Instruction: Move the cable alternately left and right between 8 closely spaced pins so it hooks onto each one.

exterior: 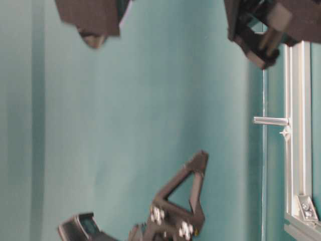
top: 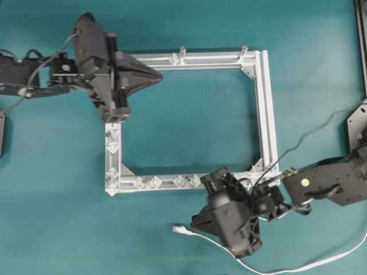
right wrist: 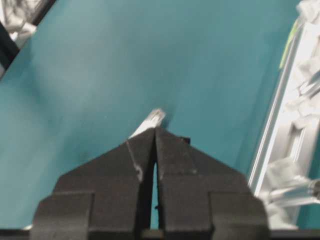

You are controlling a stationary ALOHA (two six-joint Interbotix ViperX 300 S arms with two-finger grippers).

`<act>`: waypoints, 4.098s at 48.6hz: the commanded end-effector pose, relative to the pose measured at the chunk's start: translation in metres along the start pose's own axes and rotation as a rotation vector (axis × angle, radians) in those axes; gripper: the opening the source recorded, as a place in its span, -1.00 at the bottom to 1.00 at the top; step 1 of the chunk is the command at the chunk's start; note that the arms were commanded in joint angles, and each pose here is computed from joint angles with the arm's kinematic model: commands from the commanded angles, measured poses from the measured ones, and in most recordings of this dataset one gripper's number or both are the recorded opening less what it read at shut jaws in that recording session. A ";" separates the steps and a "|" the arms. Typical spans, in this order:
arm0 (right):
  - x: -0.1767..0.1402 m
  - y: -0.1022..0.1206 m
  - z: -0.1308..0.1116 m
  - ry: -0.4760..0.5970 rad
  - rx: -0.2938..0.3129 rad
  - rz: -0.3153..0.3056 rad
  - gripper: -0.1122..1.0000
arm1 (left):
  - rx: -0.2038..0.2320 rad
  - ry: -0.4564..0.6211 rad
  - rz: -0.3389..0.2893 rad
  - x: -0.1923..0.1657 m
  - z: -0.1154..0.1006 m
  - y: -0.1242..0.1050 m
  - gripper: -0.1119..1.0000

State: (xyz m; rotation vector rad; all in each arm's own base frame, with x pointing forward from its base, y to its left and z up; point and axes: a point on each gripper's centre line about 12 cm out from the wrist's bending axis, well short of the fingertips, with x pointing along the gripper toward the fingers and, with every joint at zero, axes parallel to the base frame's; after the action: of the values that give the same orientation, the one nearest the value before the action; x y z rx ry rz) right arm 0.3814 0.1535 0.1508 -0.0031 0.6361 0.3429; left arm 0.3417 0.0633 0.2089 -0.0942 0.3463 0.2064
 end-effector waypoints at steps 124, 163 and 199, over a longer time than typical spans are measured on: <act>-0.022 0.034 0.015 0.381 0.555 -0.230 -0.49 | -0.032 -0.111 -0.014 -0.197 -0.085 0.010 -0.43; -0.048 0.027 -0.016 0.297 1.099 -0.651 -0.49 | -0.032 -0.111 -0.014 -0.197 -0.085 0.010 -0.43; -0.060 -0.008 -0.019 0.159 1.348 -0.899 -0.49 | -0.032 -0.111 -0.015 -0.197 -0.085 0.009 -0.43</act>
State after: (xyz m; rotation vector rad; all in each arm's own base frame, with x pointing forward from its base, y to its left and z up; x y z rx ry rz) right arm 0.3248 0.1324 0.1550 0.9319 0.8867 -1.0029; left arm 0.1291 0.0247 0.1931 -0.1121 0.2404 0.1971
